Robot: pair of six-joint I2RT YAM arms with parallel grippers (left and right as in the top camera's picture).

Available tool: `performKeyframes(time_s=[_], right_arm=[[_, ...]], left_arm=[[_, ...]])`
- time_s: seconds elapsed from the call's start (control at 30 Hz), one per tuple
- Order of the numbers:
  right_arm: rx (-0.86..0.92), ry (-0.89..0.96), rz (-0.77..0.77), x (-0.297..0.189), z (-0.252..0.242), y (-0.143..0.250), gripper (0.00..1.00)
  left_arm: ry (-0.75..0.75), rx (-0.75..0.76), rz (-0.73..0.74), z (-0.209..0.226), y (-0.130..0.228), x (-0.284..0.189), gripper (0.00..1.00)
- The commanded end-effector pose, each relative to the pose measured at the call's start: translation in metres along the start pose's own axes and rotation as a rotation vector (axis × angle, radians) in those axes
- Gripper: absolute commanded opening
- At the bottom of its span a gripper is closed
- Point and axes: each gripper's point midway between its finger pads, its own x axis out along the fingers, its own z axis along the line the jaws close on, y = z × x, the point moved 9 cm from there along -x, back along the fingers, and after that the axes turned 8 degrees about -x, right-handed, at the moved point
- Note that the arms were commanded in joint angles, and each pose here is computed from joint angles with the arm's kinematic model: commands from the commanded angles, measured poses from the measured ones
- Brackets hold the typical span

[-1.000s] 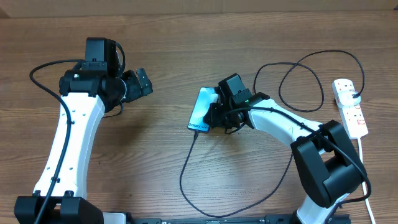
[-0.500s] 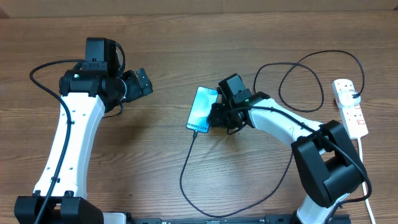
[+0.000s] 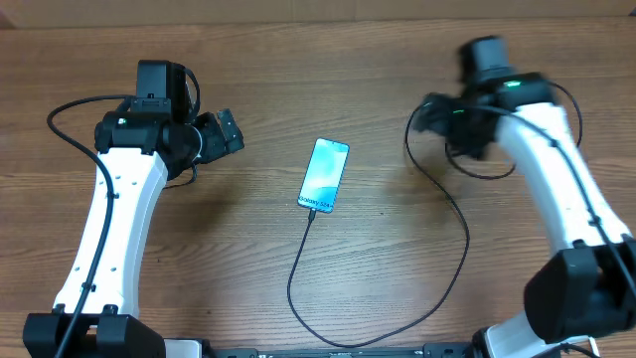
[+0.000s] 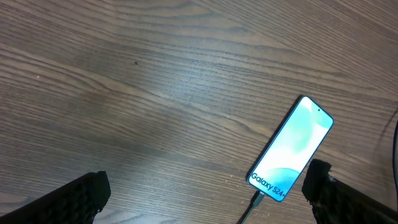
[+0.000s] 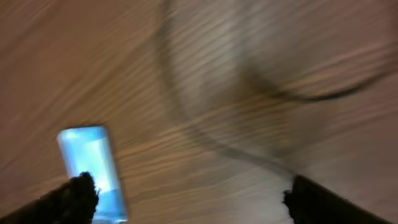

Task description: Plug charger to phone and switch on socket

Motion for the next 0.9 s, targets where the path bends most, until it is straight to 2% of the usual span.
performKeyframes(time_s=[0.0,0.3,0.47,0.77,0.87], right_arm=[[0.093,0.178,-0.040,-0.004,-0.055,-0.016,1.00],[0.336,0.266,-0.041,-0.022,-0.165,-0.026,1.00],[0.449,0.288,-0.111,-0.033,-0.211,-0.030,1.00],[0.428,0.299,-0.112,-0.031,-0.277,-0.026,1.00],[0.436,0.276,-0.101,-0.021,-0.290,-0.026,0.95]], left_arm=[[0.008,0.014,-0.029,-0.001,-0.002,-0.009,1.00],[0.008,0.015,-0.029,-0.002,-0.002,-0.009,1.00],[0.008,0.015,-0.029,-0.002,-0.002,-0.009,1.00],[0.007,0.013,-0.030,-0.001,-0.002,-0.009,1.00],[0.008,0.014,-0.029,-0.001,-0.002,-0.009,1.00]])
